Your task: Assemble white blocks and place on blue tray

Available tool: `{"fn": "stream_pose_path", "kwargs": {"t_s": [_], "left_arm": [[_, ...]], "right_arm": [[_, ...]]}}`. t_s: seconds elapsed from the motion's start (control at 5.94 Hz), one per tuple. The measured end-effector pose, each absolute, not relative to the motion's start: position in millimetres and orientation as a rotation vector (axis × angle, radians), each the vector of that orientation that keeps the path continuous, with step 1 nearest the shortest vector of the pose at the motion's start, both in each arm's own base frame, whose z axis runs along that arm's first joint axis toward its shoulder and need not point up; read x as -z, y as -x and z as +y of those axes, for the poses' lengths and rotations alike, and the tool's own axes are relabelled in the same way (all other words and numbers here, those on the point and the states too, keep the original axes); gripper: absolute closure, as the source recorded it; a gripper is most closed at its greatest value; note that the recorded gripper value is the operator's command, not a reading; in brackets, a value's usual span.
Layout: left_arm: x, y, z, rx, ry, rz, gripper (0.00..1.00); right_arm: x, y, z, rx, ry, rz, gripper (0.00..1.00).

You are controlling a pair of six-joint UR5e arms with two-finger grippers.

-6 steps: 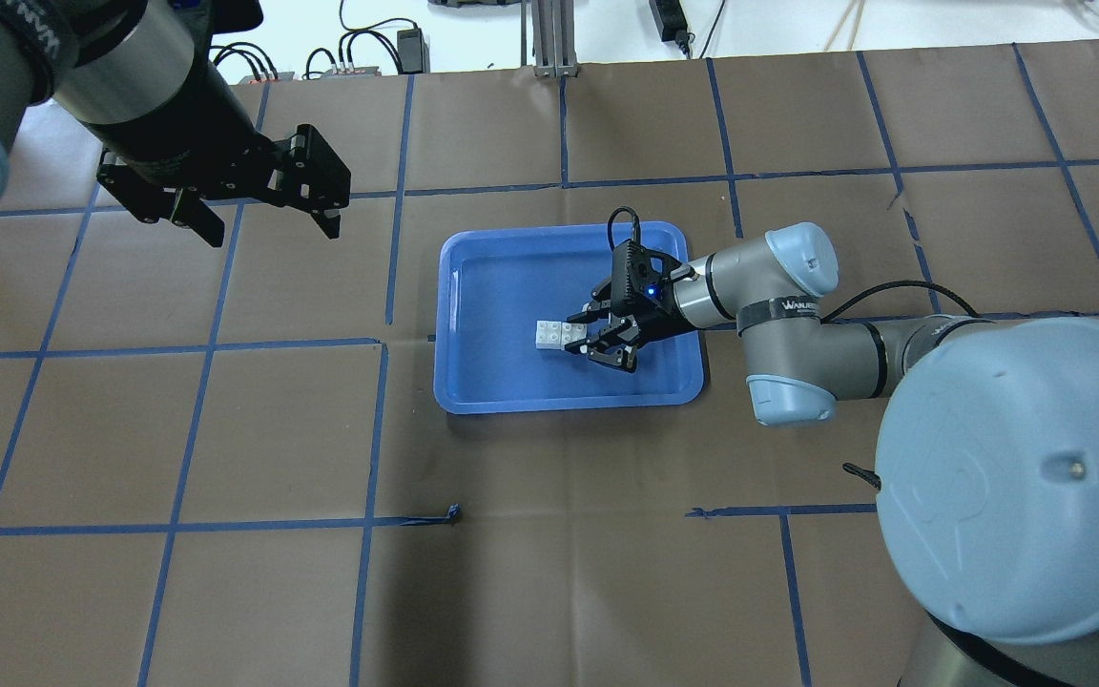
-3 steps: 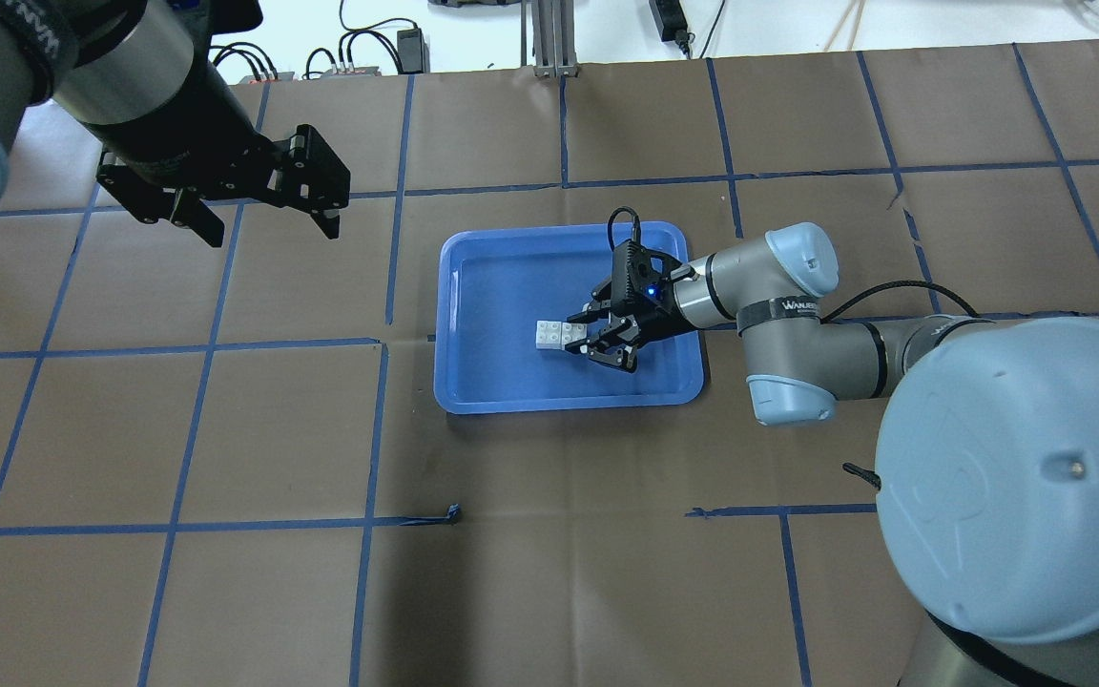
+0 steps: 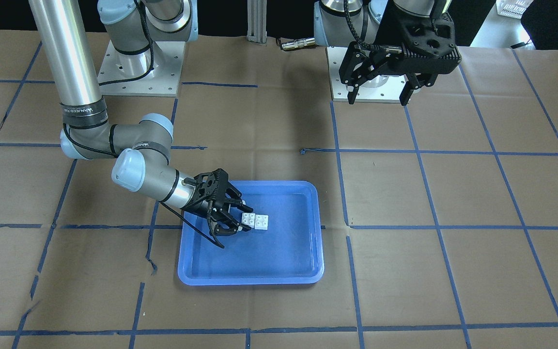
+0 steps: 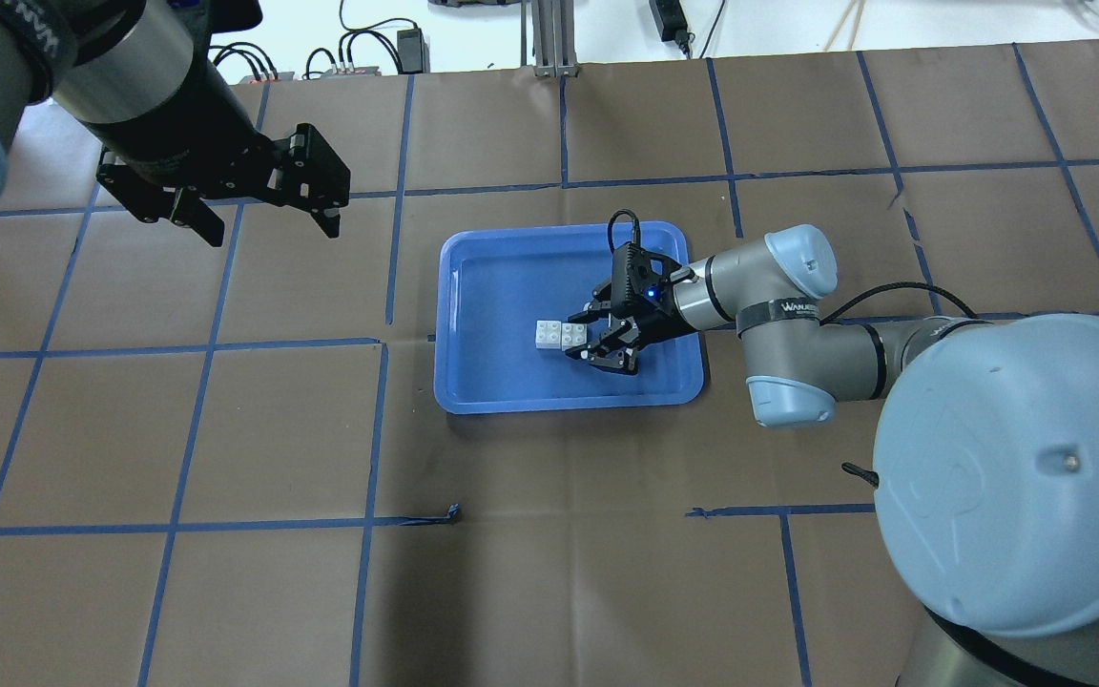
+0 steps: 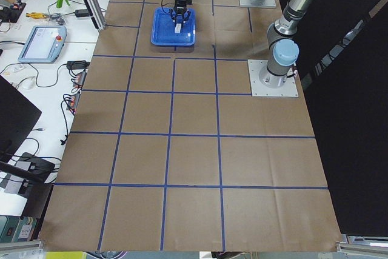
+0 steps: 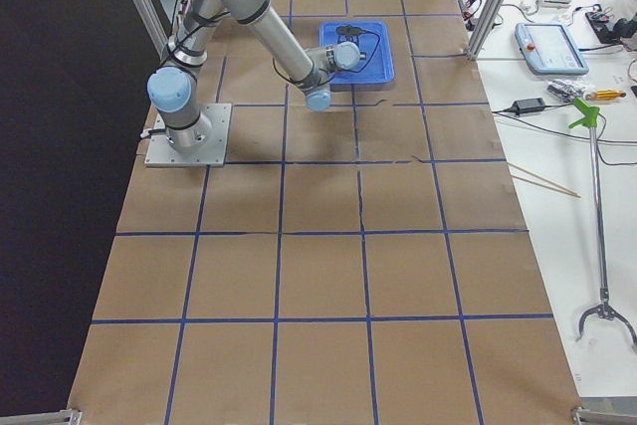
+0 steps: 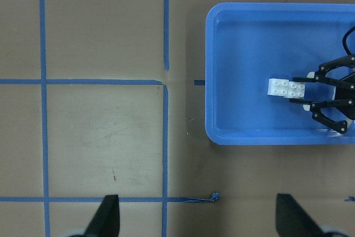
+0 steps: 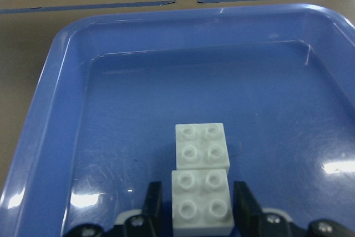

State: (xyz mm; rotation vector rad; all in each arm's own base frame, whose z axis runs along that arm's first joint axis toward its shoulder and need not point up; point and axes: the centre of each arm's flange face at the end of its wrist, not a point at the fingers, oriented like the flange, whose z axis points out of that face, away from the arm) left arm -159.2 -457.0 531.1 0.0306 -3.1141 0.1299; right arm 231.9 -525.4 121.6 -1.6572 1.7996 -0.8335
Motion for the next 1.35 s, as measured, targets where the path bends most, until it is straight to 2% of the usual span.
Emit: {"fn": "stream_pose_path", "kwargs": {"t_s": [0.17,0.34,1.35], "left_arm": [[-531,159,-457,-0.13,-0.031,-3.114,0.01],[-531,159,-457,-0.13,-0.031,-3.114,0.01],[-530,159,-457,-0.128,-0.031,-3.114,0.01]], "right_arm": [[-120,-232,-525,0.831,1.653,1.801,0.07],[-121,-232,-526,0.826,1.638,1.81,0.0],[-170,-226,-564,0.767,1.374,2.099,0.0]]}}
